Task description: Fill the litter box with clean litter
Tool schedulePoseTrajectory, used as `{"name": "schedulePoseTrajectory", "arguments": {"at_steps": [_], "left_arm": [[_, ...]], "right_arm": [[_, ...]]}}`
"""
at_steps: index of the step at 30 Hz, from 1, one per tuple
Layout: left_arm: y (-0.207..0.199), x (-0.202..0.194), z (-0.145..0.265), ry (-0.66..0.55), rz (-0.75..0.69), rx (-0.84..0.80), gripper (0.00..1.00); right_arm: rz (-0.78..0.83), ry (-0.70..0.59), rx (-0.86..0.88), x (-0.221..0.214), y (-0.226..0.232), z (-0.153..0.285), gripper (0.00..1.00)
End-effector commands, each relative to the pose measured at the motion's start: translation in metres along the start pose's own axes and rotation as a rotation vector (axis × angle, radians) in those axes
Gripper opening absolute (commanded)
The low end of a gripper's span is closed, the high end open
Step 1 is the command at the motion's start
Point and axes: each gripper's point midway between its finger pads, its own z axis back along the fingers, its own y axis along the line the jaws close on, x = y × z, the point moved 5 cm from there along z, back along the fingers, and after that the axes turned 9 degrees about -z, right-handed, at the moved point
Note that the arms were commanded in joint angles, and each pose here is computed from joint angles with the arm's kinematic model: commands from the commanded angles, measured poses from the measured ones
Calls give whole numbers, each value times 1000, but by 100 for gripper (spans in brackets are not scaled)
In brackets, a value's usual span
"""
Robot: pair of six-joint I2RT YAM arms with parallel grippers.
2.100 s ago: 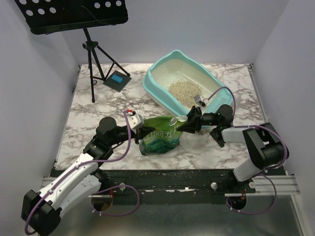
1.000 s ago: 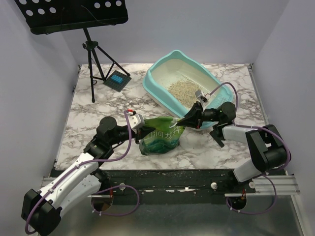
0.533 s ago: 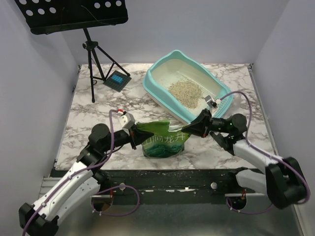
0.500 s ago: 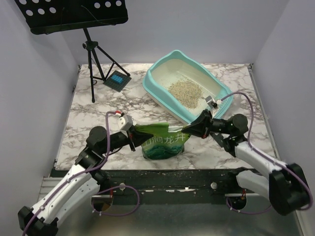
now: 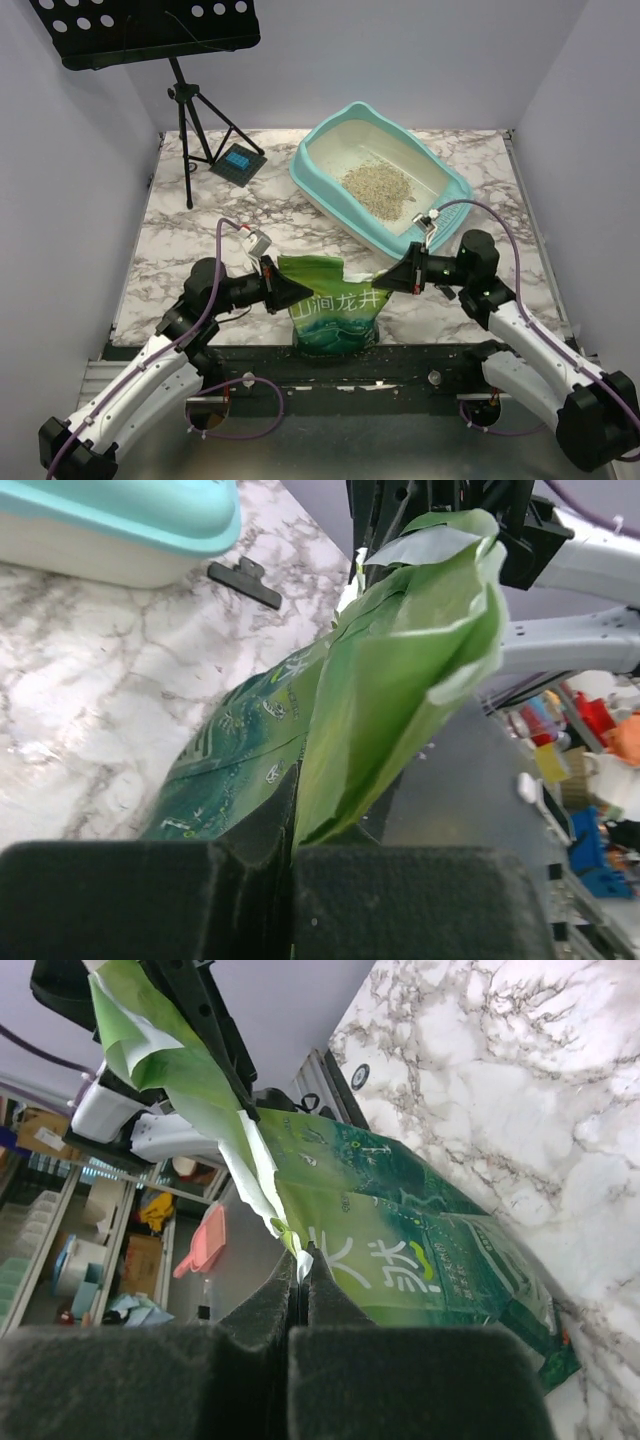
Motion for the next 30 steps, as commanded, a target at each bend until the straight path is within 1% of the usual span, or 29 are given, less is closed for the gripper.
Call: {"name": "schedulePoseTrajectory", "arguments": {"at_steps": [1, 5, 7, 12, 15, 19, 21, 25, 27, 30], "left_arm": [[-10, -1, 5, 39, 208, -12, 0], [-15, -26, 8, 194, 413, -47, 0], [-17, -39, 12, 236, 498, -60, 0], [-32, -50, 27, 264, 650, -107, 0], [-39, -62, 37, 324, 760, -115, 0], [-36, -89, 47, 401, 902, -89, 0], [-35, -98, 50, 408, 941, -88, 0], [-33, -105, 50, 402, 987, -88, 0], [-31, -110, 51, 420, 992, -66, 0], [-33, -104, 51, 420, 984, -75, 0]], "right_arm": [[-137, -43, -63, -11, -3, 13, 0], [-251, 26, -66, -33, -3, 20, 0], [-287, 42, -66, -43, -5, 23, 0], [-402, 82, -32, -70, -6, 32, 0], [-484, 80, -17, -80, -4, 36, 0], [-560, 90, -1, -88, 1, 40, 0], [-590, 99, -40, -93, -3, 42, 0], [-560, 96, -86, -93, -10, 40, 0], [-563, 99, -104, -94, -15, 40, 0], [-546, 102, -130, -94, -21, 39, 0]]}}
